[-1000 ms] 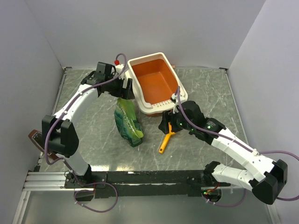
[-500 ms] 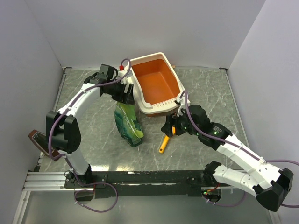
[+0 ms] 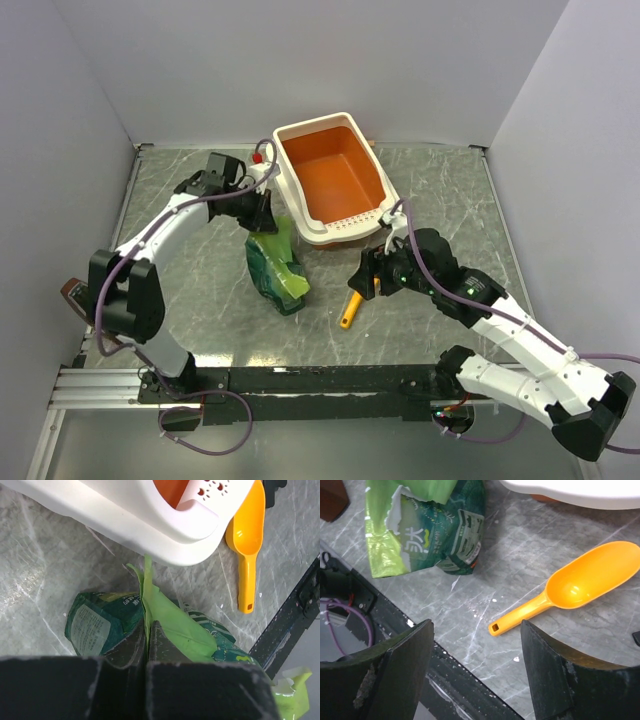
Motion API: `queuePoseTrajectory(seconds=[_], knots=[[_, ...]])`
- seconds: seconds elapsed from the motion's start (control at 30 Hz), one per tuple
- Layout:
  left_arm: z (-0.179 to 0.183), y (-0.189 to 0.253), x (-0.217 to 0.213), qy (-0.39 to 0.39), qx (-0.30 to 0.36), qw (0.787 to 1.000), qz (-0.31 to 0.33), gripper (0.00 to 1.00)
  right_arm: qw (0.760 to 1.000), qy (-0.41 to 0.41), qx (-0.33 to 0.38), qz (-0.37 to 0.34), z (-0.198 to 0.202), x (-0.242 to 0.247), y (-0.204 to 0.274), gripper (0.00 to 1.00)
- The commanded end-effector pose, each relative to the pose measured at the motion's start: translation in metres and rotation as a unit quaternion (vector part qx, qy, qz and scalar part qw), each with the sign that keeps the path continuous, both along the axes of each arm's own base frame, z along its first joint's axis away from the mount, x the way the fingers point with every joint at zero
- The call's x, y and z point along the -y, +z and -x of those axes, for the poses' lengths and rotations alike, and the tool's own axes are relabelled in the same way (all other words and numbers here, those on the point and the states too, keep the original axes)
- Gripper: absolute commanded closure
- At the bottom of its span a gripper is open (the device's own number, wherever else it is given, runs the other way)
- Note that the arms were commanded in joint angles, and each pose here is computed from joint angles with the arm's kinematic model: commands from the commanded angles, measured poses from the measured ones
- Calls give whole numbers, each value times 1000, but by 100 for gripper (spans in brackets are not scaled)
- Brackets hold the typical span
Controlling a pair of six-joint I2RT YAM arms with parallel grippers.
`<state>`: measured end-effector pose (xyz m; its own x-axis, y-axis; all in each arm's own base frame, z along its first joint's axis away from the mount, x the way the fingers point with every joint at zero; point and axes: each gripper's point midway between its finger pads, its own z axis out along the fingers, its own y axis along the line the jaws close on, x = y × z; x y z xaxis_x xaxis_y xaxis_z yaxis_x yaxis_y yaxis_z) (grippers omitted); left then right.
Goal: Fill the litter box with clean litter
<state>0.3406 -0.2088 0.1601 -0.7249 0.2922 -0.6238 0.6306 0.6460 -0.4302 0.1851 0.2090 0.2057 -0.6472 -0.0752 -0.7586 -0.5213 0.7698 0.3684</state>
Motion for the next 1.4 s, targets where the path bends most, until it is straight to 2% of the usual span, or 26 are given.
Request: queuePoseTrajectory(seconds=[0.0, 0.1, 0.23, 0.4, 0.63, 0.83, 0.97, 1.2, 1.37], knots=[[20, 47, 11, -12, 63, 996, 61, 100, 998, 43, 13, -33, 10, -12, 25, 26], [21, 80, 10, 32, 129, 984, 114, 99, 996, 75, 20, -44, 12, -23, 37, 26], [37, 134, 7, 66, 229, 948, 210, 100, 989, 132, 37, -47, 12, -41, 54, 24], [58, 153, -5, 114, 282, 907, 290, 99, 975, 203, 69, -52, 9, -63, 76, 17], [87, 161, -29, 174, 330, 845, 384, 99, 953, 279, 112, -30, -13, -93, 77, 14], [101, 177, -34, 171, 346, 822, 419, 99, 930, 349, 107, -31, -30, -128, 70, 12], [107, 180, -35, 166, 351, 818, 424, 99, 919, 377, 105, -41, -40, -149, 71, 12], [120, 189, -41, 164, 371, 797, 448, 99, 914, 393, 89, -51, -57, -172, 57, 11], [123, 192, -39, 152, 372, 795, 455, 99, 913, 396, 78, -59, -60, -179, 44, 10]])
